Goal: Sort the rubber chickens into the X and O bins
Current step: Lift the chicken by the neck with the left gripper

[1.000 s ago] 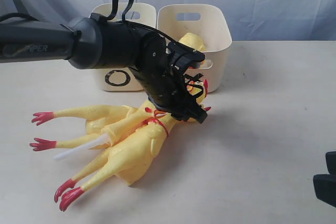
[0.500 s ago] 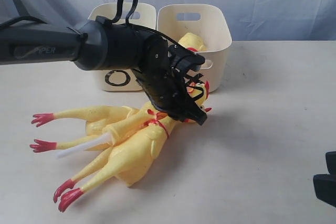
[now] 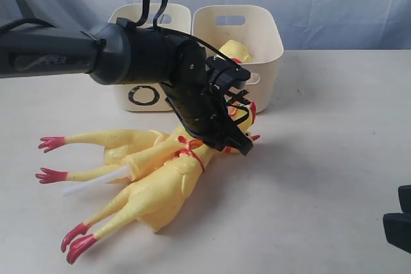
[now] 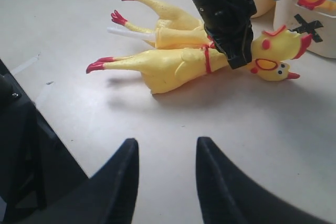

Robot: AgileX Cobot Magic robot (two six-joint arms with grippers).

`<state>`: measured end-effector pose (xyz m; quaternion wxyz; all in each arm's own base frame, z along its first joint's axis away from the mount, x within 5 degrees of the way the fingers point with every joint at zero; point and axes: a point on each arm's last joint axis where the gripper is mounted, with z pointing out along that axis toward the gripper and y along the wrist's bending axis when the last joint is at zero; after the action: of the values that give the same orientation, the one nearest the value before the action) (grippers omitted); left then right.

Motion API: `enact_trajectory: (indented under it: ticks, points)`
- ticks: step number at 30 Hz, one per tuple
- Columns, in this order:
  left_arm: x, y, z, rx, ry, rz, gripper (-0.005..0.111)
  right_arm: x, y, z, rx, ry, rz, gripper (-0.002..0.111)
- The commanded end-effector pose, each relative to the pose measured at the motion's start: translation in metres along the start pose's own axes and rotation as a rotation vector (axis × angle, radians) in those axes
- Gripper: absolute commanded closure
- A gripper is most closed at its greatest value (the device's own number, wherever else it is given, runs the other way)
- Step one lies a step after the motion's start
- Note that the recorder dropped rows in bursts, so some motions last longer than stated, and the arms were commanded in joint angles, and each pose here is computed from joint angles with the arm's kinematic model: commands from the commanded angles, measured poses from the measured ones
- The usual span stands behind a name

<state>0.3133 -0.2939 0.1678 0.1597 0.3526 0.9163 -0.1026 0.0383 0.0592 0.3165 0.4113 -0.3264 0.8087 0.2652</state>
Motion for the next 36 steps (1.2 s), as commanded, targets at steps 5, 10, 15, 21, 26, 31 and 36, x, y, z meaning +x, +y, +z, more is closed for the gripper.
enact_trajectory:
  ticks: [5,10,15,21,26,31,36]
  points:
    - [-0.006,-0.007,-0.04,0.023,-0.061,-0.009,0.107,0.001,0.0,0.0,0.002,-0.007,-0.004,0.073]
    - [-0.004,-0.008,-0.051,0.032,-0.046,-0.011,0.107,0.001,0.0,0.0,0.002,-0.007,-0.004,0.073]
    - [-0.006,-0.012,-0.062,0.057,-0.031,-0.005,0.107,0.001,0.0,0.0,0.002,-0.007,-0.004,0.073]
    - [-0.014,-0.02,-0.078,0.138,-0.016,0.003,0.107,0.001,0.0,0.0,0.002,-0.007,-0.004,0.073]
    - [-0.016,-0.023,-0.085,0.157,0.013,0.006,0.107,0.001,0.0,0.0,0.002,-0.007,-0.004,0.073]
    - [-0.015,-0.024,-0.089,0.166,0.039,0.01,0.107,0.001,0.0,0.0,0.002,-0.007,-0.004,0.073]
    - [-0.015,-0.025,-0.1,0.169,0.023,0.013,0.107,0.001,0.0,0.0,0.002,-0.007,-0.004,0.073]
